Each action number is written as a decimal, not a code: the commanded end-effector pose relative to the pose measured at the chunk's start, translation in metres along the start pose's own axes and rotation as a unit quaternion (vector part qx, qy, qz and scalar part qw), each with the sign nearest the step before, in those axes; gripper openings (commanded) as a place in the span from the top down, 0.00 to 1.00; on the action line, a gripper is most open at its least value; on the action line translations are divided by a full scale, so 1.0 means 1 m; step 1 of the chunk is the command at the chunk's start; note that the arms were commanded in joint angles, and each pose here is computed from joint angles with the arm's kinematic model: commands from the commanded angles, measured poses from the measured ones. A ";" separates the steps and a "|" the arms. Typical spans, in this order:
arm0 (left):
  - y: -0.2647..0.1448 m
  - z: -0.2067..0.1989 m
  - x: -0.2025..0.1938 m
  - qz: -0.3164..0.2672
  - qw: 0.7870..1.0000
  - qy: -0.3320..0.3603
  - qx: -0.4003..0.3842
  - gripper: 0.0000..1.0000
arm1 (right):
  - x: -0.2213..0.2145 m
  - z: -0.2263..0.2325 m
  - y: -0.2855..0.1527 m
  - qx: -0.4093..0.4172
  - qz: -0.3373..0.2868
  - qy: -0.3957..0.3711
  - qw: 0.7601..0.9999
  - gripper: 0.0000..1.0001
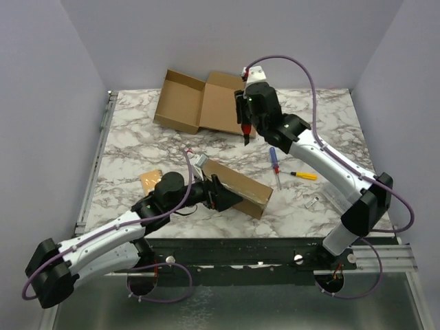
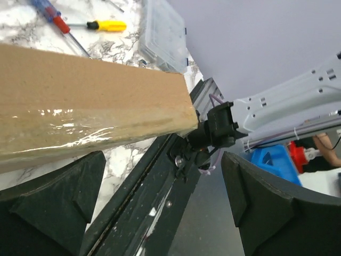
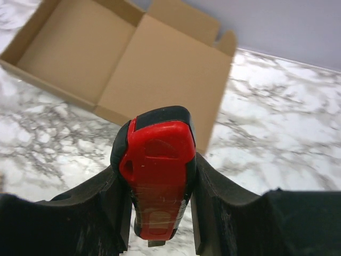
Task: Unpack the express box
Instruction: Adjust the express box at the center of the board.
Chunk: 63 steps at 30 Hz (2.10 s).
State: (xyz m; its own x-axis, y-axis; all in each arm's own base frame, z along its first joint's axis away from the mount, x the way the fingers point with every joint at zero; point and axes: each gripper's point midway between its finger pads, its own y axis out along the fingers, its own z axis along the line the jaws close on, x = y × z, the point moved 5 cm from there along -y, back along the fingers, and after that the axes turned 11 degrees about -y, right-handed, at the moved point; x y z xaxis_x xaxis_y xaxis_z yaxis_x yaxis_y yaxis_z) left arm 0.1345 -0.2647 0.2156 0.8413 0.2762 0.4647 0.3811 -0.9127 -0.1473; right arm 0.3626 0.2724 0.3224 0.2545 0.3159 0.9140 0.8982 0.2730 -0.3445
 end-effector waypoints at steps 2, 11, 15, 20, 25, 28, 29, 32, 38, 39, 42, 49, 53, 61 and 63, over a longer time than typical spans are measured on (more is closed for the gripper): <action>-0.050 -0.005 0.005 0.002 0.993 0.096 0.063 0.01 | -0.007 -0.052 -0.060 -0.095 0.032 -0.016 0.995 1.00; -0.046 -0.036 0.096 -0.111 0.965 0.154 0.180 0.01 | -0.061 -0.065 -0.166 0.001 0.135 0.021 0.991 1.00; -0.035 -0.026 0.150 -0.142 0.957 0.133 0.215 0.01 | -0.108 -0.066 -0.193 -0.002 0.193 0.056 0.980 1.00; -0.034 0.021 0.185 -0.122 0.958 0.090 0.243 0.01 | -0.162 -0.039 -0.207 0.055 0.244 0.142 0.958 1.00; -0.026 0.041 0.167 -0.082 0.975 0.060 0.198 0.01 | -0.177 -0.009 -0.197 0.117 0.218 0.242 0.938 1.00; -0.024 0.049 0.151 -0.076 0.981 0.025 0.178 0.01 | -0.178 -0.001 -0.184 0.110 0.197 0.289 0.930 1.00; -0.024 0.052 0.147 -0.077 0.982 0.015 0.174 0.01 | -0.177 0.001 -0.179 0.106 0.192 0.301 0.928 1.00; -0.025 0.060 0.133 -0.076 0.983 -0.010 0.165 0.01 | -0.172 0.004 -0.168 0.106 0.167 0.320 0.927 1.00; -0.032 0.068 0.110 -0.072 0.985 -0.044 0.151 0.01 | -0.155 0.007 -0.139 0.093 0.141 0.285 0.944 1.00; -0.034 0.068 0.105 -0.070 0.985 -0.053 0.148 0.01 | -0.152 0.006 -0.132 0.085 0.139 0.271 0.949 1.00; -0.038 0.063 0.098 -0.081 0.987 -0.064 0.126 0.01 | -0.139 -0.004 -0.110 0.047 0.123 0.225 0.965 1.00; -0.038 0.047 0.075 -0.081 0.989 -0.092 0.086 0.01 | -0.124 -0.032 -0.054 0.032 0.103 0.152 0.982 1.00; -0.033 0.036 0.062 -0.069 0.991 -0.087 0.074 0.01 | -0.128 -0.038 -0.035 0.024 0.121 0.112 0.986 1.00; -0.021 0.020 0.039 -0.042 0.994 -0.080 0.056 0.01 | -0.149 -0.054 -0.020 -0.006 0.098 0.079 0.992 1.00; -0.022 0.022 0.041 -0.039 0.995 -0.063 0.070 0.01 | -0.154 -0.060 -0.014 -0.016 0.106 0.077 0.991 1.00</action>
State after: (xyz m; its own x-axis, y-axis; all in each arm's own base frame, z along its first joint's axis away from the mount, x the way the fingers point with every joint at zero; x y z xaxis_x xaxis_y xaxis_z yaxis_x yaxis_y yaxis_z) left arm 0.1840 -0.2078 0.1980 0.7938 0.4777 0.3765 0.5950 -0.7383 -0.3176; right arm 0.3313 0.1353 0.2187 0.4936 0.1888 0.8490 0.8625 0.0189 -0.5057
